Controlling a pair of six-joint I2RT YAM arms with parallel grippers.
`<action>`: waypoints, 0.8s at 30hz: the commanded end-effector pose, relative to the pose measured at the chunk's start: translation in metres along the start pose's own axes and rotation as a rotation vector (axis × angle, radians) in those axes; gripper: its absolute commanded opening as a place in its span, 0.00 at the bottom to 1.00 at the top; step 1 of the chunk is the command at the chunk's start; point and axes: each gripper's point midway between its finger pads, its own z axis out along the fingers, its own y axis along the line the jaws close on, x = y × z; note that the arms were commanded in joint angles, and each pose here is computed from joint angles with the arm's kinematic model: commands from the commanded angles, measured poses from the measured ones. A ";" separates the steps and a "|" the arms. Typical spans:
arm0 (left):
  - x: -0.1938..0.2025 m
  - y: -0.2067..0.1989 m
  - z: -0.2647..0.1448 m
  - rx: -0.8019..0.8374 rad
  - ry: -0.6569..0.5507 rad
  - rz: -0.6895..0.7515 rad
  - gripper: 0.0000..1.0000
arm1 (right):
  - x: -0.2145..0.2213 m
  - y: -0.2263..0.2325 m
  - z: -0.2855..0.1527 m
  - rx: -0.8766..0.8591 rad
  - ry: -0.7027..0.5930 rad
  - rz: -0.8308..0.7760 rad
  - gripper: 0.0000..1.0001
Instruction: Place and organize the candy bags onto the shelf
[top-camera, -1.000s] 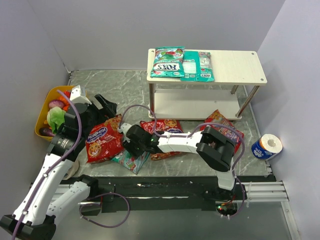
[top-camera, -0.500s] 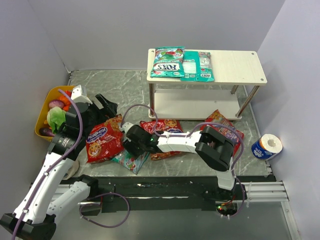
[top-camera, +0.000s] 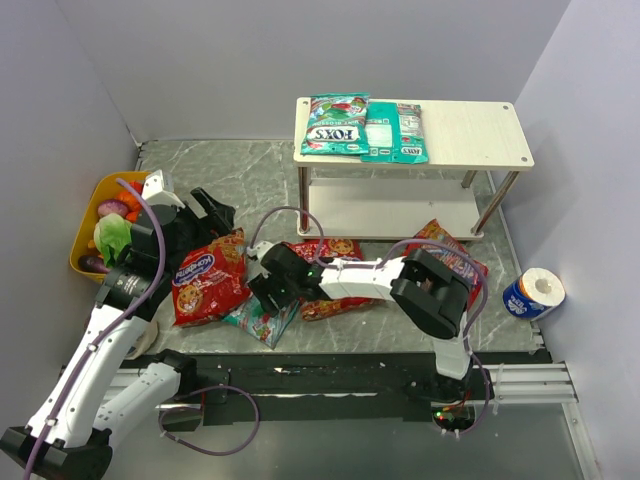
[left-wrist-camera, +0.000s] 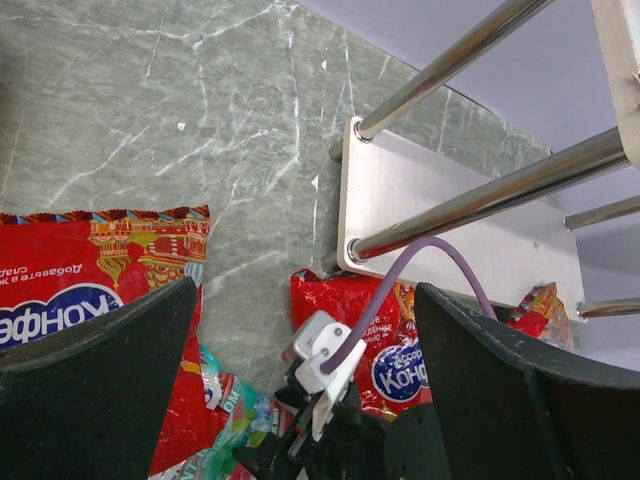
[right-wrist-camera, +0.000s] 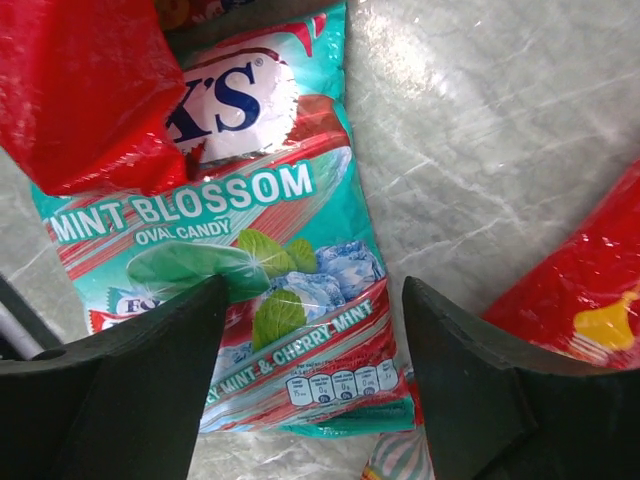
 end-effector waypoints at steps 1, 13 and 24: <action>-0.003 -0.003 0.000 0.014 -0.018 -0.008 0.96 | 0.025 -0.004 -0.002 -0.059 0.067 0.041 0.71; 0.001 -0.001 0.003 0.011 -0.011 -0.013 0.96 | 0.046 -0.007 -0.031 -0.044 0.043 0.095 0.32; 0.003 -0.002 0.005 0.016 -0.005 -0.017 0.96 | 0.016 -0.009 -0.072 -0.017 -0.063 0.084 0.00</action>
